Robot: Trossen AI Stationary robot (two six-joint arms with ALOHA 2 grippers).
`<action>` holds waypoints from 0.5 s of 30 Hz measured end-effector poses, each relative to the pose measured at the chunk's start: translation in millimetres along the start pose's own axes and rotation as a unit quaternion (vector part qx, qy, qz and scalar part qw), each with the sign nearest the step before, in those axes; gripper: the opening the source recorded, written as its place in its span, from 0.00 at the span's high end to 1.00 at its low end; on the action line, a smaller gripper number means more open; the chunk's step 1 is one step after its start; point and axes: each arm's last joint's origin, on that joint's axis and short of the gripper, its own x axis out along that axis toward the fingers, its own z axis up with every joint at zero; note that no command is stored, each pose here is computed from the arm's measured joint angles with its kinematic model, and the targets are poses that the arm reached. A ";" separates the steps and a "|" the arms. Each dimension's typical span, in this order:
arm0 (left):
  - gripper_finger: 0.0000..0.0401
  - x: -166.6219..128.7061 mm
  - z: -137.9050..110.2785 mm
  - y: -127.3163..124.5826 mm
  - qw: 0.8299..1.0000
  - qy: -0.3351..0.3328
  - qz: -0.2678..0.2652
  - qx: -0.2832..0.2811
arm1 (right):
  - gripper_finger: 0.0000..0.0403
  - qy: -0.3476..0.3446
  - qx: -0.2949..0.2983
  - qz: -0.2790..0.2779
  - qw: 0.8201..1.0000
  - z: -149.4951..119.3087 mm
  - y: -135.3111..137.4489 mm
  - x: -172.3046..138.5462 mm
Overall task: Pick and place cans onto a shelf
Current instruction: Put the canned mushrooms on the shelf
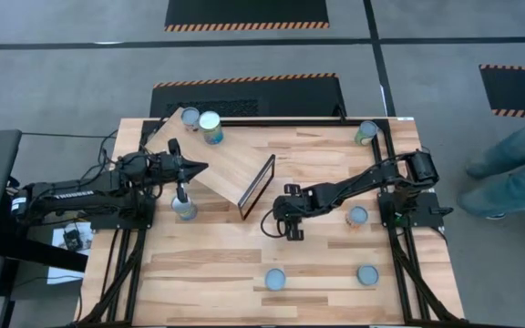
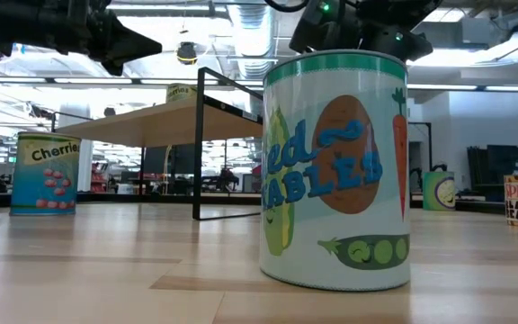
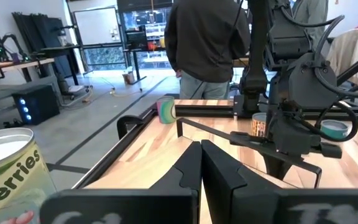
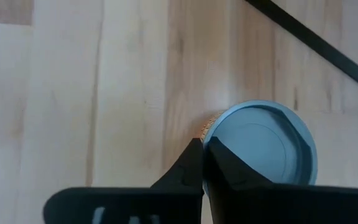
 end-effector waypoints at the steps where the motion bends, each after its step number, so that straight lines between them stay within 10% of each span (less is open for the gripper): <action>1: 1.00 0.0 -0.3 0.0 1.000 0.001 0.000 0.000 | 0.95 0.000 0.002 0.002 1.000 0.0 0.1 0.0; 15: 1.00 0.0 -0.3 0.0 1.000 0.002 0.000 0.000 | 0.95 0.008 0.003 0.018 1.000 0.5 3.8 -2.3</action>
